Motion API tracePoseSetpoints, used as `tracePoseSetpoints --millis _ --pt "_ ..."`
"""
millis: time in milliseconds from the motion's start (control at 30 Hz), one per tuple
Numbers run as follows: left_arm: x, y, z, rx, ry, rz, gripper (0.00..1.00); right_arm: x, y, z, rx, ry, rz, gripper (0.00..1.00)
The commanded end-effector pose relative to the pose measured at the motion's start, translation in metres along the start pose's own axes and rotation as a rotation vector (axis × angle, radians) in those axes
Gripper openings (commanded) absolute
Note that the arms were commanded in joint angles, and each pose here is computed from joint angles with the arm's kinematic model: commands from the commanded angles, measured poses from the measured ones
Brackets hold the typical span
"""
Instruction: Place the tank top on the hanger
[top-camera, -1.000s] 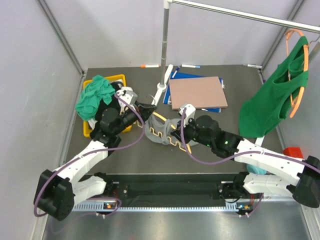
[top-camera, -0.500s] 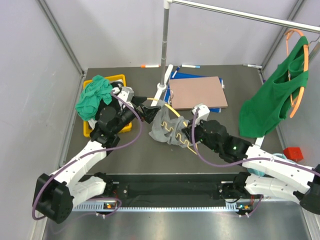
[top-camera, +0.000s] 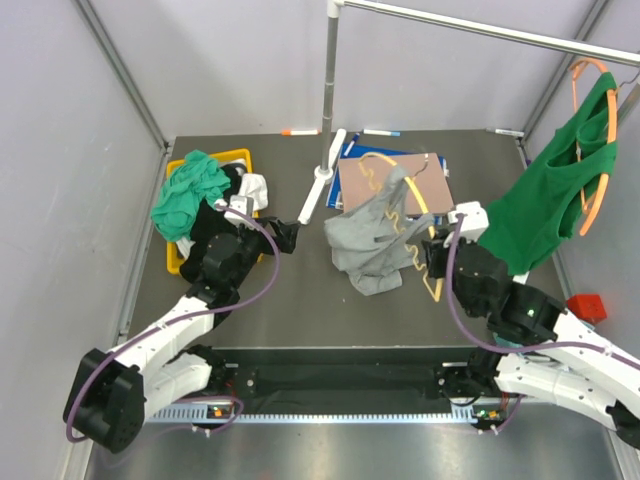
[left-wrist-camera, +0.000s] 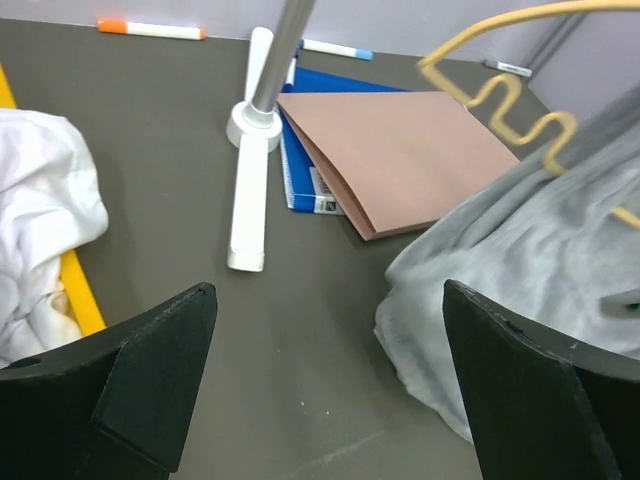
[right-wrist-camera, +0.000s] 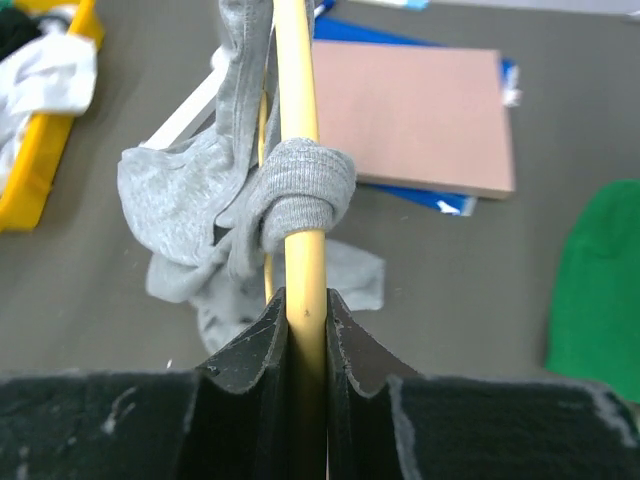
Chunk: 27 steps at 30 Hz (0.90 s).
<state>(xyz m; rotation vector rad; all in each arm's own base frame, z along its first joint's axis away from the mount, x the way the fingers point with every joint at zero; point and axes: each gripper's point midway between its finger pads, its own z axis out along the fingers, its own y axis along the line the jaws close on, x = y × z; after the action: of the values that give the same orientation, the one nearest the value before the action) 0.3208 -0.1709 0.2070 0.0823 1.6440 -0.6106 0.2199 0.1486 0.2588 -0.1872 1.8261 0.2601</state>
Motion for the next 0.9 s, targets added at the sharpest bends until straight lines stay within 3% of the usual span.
tracePoseSetpoints --millis 0,467,867 --pt "-0.014 0.007 0.000 -0.058 -0.064 -0.043 0.99 -0.055 -0.042 -0.026 0.179 -0.140 0.066 0.00" --pt "-0.014 0.000 -0.003 -0.019 -0.059 -0.041 0.99 -0.153 -0.103 -0.092 0.387 -0.293 0.104 0.00" --pt "-0.018 -0.004 -0.006 0.000 -0.063 -0.050 0.99 -0.210 -0.099 -0.100 0.426 -0.319 0.021 0.00"
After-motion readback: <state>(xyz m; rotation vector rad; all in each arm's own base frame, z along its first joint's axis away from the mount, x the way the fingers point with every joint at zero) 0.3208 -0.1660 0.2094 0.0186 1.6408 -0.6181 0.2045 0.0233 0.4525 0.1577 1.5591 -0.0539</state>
